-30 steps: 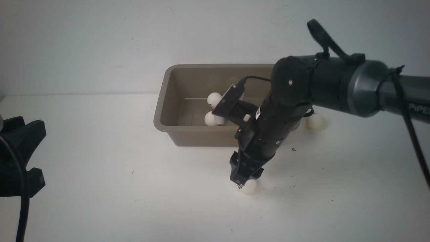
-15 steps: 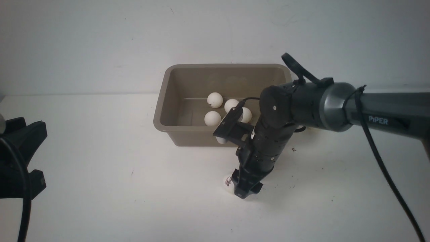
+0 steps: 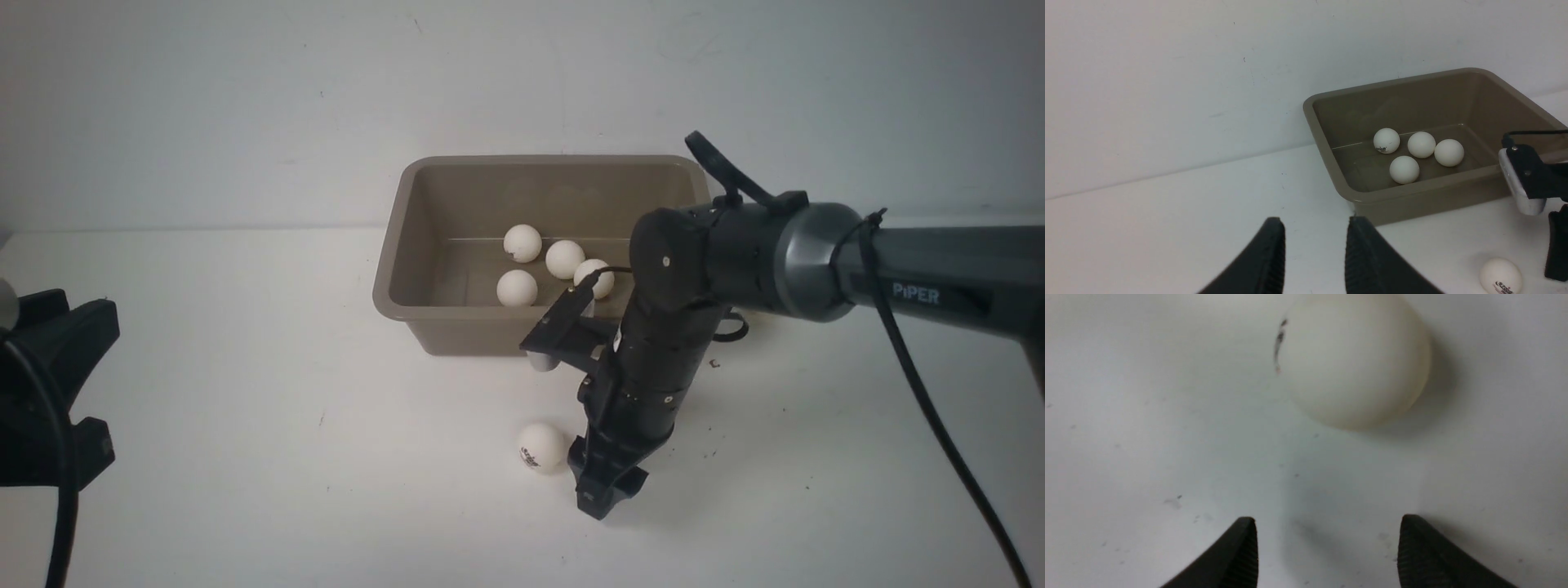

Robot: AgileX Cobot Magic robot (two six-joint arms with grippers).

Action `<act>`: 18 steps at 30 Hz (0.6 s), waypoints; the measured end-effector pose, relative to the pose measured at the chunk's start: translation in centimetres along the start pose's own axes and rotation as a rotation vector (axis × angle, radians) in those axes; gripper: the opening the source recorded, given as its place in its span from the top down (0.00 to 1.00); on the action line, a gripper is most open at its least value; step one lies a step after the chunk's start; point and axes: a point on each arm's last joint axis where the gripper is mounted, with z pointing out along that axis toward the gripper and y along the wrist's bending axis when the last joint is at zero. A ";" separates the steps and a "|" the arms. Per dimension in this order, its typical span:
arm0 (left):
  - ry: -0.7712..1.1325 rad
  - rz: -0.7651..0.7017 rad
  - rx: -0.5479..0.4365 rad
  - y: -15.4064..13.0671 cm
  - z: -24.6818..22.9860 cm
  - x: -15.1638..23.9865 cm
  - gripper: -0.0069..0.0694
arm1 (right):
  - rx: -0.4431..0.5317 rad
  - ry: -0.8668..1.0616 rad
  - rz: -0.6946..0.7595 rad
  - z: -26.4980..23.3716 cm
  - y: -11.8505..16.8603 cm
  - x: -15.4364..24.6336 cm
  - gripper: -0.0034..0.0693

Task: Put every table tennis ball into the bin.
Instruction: Use the right arm to clamp the table tennis ball closest to it

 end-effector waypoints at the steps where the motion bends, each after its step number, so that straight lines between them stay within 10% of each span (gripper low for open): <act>1: 0.000 0.001 0.000 0.0 0.0 0.0 0.65 | -0.013 -0.005 0.005 -0.3 0.2 0.0 0.38; 18: 0.000 0.010 0.000 0.0 0.0 0.0 0.65 | 0.099 -0.411 -0.107 -7.0 1.8 -2.7 0.44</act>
